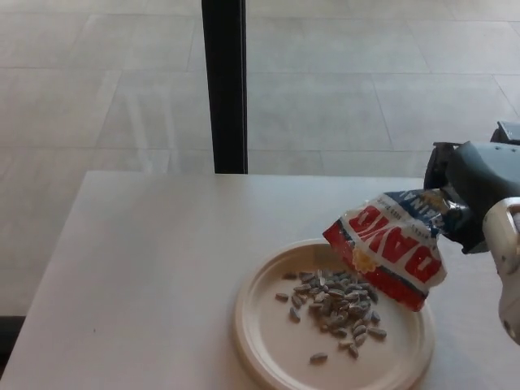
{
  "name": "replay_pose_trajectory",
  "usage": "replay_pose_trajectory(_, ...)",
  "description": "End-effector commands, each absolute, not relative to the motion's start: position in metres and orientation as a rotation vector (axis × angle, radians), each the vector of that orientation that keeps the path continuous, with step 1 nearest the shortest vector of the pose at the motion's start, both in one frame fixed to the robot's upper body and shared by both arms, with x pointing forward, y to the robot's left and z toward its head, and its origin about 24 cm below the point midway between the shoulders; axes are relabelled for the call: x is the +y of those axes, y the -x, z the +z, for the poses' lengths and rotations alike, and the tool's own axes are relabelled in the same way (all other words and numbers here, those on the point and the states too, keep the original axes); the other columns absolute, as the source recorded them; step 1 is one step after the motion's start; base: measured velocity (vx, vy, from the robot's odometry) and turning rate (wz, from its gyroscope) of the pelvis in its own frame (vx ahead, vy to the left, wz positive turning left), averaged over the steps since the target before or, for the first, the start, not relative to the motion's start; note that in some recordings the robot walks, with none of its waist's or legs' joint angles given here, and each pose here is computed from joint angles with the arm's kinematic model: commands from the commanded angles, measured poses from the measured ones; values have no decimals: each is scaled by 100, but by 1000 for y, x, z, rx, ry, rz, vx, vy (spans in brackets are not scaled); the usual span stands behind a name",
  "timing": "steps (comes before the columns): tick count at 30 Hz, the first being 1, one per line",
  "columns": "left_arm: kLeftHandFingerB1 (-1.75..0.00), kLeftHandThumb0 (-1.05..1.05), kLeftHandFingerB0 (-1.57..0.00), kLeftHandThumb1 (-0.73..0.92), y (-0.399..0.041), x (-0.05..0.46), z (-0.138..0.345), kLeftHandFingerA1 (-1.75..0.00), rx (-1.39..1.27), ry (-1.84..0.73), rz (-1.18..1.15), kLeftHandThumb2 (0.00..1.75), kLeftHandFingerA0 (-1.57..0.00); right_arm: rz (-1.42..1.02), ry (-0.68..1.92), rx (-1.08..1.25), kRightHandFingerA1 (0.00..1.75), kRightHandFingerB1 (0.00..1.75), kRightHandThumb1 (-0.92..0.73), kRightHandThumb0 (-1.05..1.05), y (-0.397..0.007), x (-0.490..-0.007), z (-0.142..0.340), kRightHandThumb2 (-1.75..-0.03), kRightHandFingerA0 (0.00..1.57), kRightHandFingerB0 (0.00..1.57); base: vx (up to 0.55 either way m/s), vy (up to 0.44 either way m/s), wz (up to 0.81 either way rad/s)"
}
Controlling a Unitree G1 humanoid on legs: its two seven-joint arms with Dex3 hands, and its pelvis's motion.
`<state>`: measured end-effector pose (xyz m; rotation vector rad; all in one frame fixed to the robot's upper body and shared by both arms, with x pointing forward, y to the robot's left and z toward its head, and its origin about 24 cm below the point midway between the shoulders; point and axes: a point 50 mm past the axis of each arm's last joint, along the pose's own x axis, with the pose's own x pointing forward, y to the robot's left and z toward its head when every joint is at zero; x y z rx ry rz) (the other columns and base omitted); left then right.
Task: The robot uses its right hand to pick up a bag of sunflower seeds kept in the middle of the desk and tilts it over a plate kept next to it to pour out a few seeds and then puts the bag of seeds back on the desk
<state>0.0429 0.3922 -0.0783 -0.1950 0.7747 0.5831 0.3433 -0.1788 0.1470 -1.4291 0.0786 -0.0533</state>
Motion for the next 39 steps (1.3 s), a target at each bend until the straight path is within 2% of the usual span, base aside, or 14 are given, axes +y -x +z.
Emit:
replay_pose_trajectory(1,-63,-97,-7,92,-41,396,-76,-82,774,189,585,97,-14,-71,1332,185,173,138,-59,-39,-336,-193,132,-86,116,74,0,0,0)
replay_pose_trajectory(4,-61,-93,-15,85,-42,396,-75,-73,764,195,585,133,-13,-85,1299,221,137,125,-49,-46,-333,-197,126,-101,122,100,0,0,0)
replay_pose_trajectory(5,-62,-94,-13,85,-42,396,-75,-76,765,187,589,132,-19,-83,1282,233,175,169,-59,-37,-330,-201,120,-93,96,70,0,0,0)
replay_pose_trajectory(8,-60,-97,-6,92,-42,396,-76,-80,766,192,589,96,-15,-91,1264,249,175,162,-58,-37,-327,-205,113,-97,94,73,0,0,0)
replay_pose_trajectory(11,-60,-95,-14,85,-41,396,-75,-72,764,187,577,134,-12,-97,1190,317,175,160,-63,-39,-323,-212,102,-92,91,70,0,0,0)
replay_pose_trajectory(15,-63,-93,-5,92,-39,396,-76,-80,769,193,585,97,-13,-137,1068,362,175,158,-60,-37,-319,-214,94,-98,93,73,0,0,0)
replay_pose_trajectory(20,-66,-92,-18,85,-34,395,-78,-72,766,223,614,131,-12,-157,813,396,175,141,-49,-39,-308,-215,80,-116,91,73,0,0,0)
replay_pose_trajectory(21,-63,-94,-8,92,-34,395,-78,-78,761,226,611,98,-12,-156,795,409,175,128,-47,-38,-307,-214,78,-119,84,70,0,0,0)
replay_pose_trajectory(22,-62,-90,-17,86,-34,395,-77,-70,765,210,601,132,-10,-185,648,438,174,141,-45,-31,-305,-214,72,-116,91,75,0,0,0)
replay_pose_trajectory(29,-65,-95,-15,84,-30,392,-80,-75,774,222,610,132,-17,-165,492,428,137,121,-47,-34,-295,-211,55,-116,123,99,0,0,0)
replay_pose_trajectory(32,-64,-93,-15,84,-29,392,-79,-73,778,218,608,130,-16,-169,465,416,175,152,-45,-27,-290,-206,45,-121,100,88,0,0,0)
replay_pose_trajectory(35,-64,-92,-14,86,-31,391,-81,-76,769,232,629,132,-20,-191,452,377,171,140,-50,-26,-288,-208,40,-116,96,83,0,0,0)
replay_pose_trajectory(36,-63,-95,-7,92,-31,391,-80,-81,766,232,624,96,-15,-223,432,384,163,117,-60,-26,-288,-208,37,-101,98,78,0,0,0)
replay_pose_trajectory(39,-64,-91,-15,86,-30,391,-81,-75,776,219,617,132,-19,-191,422,368,105,47,-72,-44,-282,-209,28,-61,76,31,0,0,0)
